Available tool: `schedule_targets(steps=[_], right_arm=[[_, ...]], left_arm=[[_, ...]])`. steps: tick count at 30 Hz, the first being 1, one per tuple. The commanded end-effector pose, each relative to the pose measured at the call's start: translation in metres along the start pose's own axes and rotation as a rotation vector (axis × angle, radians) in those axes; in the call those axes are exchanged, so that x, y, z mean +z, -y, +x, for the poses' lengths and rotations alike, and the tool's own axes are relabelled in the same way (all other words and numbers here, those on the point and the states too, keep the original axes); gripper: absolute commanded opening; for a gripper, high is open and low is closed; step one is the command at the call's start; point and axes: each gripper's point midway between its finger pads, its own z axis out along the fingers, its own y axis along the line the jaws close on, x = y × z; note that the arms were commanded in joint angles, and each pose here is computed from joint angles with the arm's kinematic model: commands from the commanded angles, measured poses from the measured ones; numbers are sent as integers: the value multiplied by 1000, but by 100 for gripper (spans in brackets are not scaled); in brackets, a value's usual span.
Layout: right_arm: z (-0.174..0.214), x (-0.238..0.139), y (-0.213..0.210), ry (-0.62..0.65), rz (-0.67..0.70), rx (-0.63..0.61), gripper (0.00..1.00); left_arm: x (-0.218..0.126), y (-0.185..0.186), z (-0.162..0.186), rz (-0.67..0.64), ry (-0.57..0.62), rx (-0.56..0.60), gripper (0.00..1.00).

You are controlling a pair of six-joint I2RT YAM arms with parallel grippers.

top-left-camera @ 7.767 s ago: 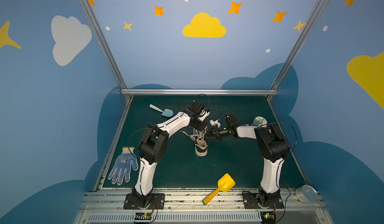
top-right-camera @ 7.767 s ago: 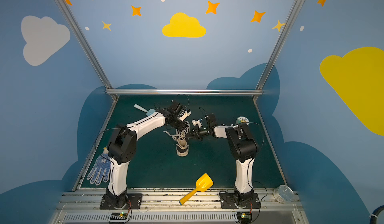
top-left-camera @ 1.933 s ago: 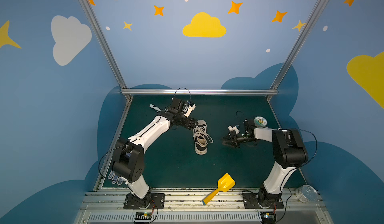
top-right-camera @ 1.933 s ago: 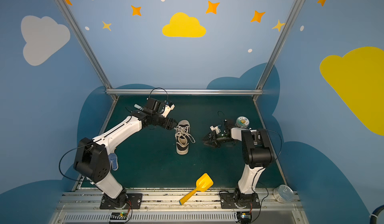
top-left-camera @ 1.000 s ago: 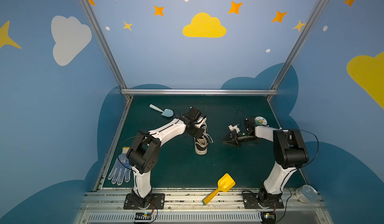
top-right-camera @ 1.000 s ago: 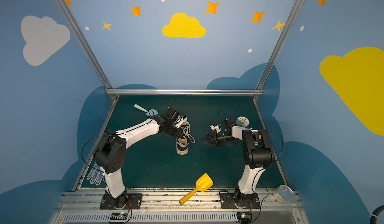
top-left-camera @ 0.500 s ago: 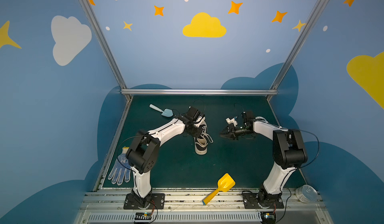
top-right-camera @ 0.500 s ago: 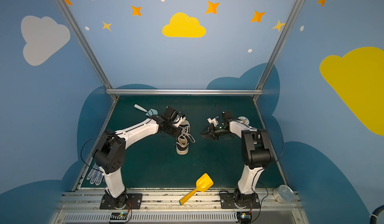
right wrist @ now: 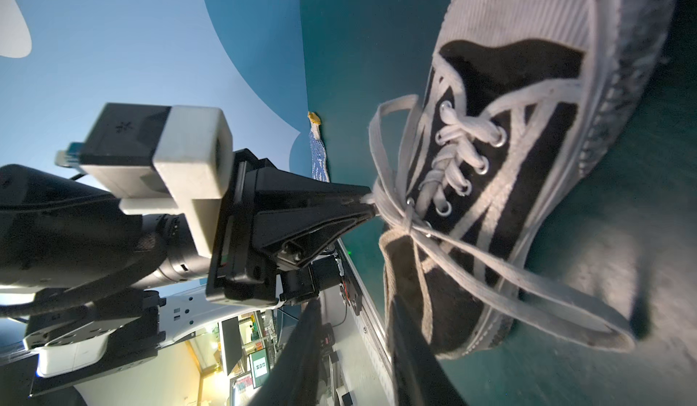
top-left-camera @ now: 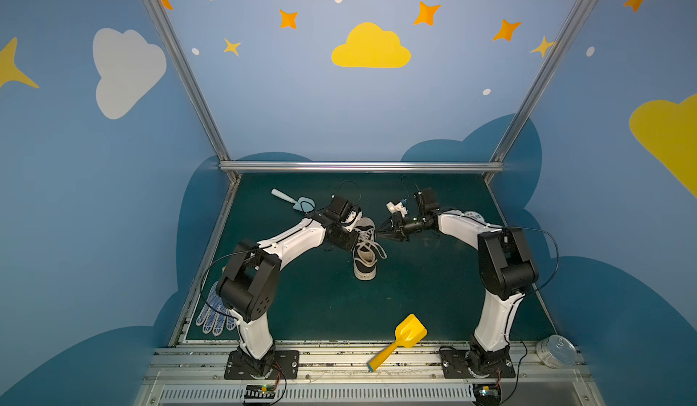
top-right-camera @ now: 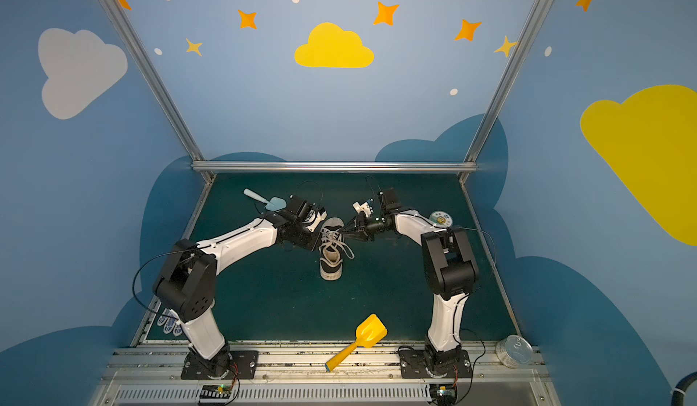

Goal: Tie the shoes

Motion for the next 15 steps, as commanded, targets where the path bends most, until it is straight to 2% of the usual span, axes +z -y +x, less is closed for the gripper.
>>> schedule_targets(steps=[1, 8, 15], right_arm=[[-7, 3, -8, -5, -21, -11, 29], [-3, 19, -11, -42, -27, -13, 28], [-5, 25, -8, -49, -11, -15, 29]], left_arm=[[-13, -5, -2, 5, 39, -29, 10], [-18, -17, 6, 4, 53, -70, 9], [-18, -35, 16, -4, 74, -179, 10]])
